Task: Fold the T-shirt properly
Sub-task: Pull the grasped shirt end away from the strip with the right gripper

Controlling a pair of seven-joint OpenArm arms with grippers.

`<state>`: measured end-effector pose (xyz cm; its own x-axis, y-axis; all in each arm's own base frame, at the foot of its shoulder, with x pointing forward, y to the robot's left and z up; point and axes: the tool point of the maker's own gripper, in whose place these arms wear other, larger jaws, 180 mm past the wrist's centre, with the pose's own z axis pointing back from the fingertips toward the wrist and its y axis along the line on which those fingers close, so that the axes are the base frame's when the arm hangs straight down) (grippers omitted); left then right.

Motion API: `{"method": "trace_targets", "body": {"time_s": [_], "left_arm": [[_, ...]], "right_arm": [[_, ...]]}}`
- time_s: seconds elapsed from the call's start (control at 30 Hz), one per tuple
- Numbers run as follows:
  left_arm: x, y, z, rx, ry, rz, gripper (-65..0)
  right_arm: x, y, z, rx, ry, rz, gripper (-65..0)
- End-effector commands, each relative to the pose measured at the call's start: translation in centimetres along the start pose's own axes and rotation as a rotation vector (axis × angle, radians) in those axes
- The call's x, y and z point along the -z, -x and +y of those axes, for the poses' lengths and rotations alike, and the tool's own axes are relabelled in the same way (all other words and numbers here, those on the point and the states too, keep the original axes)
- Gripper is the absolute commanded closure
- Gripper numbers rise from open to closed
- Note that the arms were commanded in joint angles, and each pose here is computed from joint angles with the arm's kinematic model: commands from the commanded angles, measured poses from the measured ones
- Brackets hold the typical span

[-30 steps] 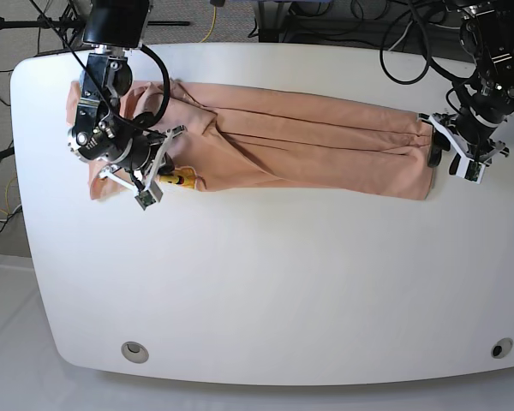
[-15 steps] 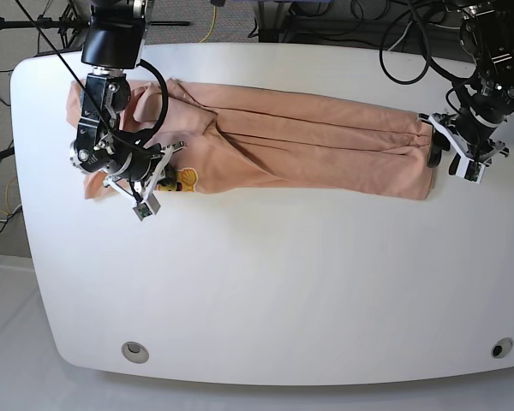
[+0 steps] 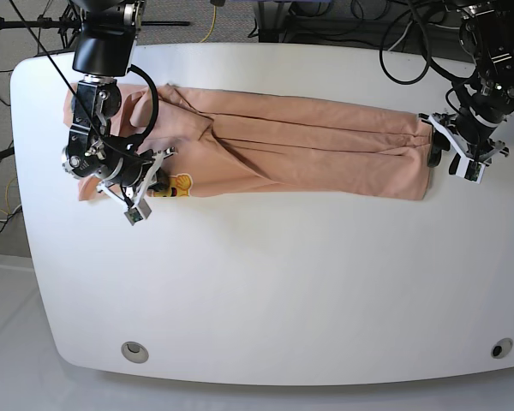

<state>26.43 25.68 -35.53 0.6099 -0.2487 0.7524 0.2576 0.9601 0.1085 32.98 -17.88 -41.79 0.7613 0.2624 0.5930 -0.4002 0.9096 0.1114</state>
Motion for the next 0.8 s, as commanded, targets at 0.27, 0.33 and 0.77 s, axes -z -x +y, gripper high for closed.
{"method": "trace_targets", "body": {"time_s": [0.27, 0.33, 0.77], "left_arm": [[-0.3, -1.5, 0.4, 0.014, -0.008, -0.048, -25.6], [-0.3, -1.5, 0.5, 0.015, -0.009, -0.047, -25.6], [-0.4, -1.5, 0.6, 0.014, -0.012, -0.047, -25.6]], "right_arm": [[-3.6, -3.6, -1.3, -0.104, 0.084, -0.063, 0.0], [-4.2, -4.0, -1.2, -0.125, 0.098, -0.061, 0.0], [-6.4, 0.6, 1.4, -0.187, 0.115, 0.042, 0.0]]}}
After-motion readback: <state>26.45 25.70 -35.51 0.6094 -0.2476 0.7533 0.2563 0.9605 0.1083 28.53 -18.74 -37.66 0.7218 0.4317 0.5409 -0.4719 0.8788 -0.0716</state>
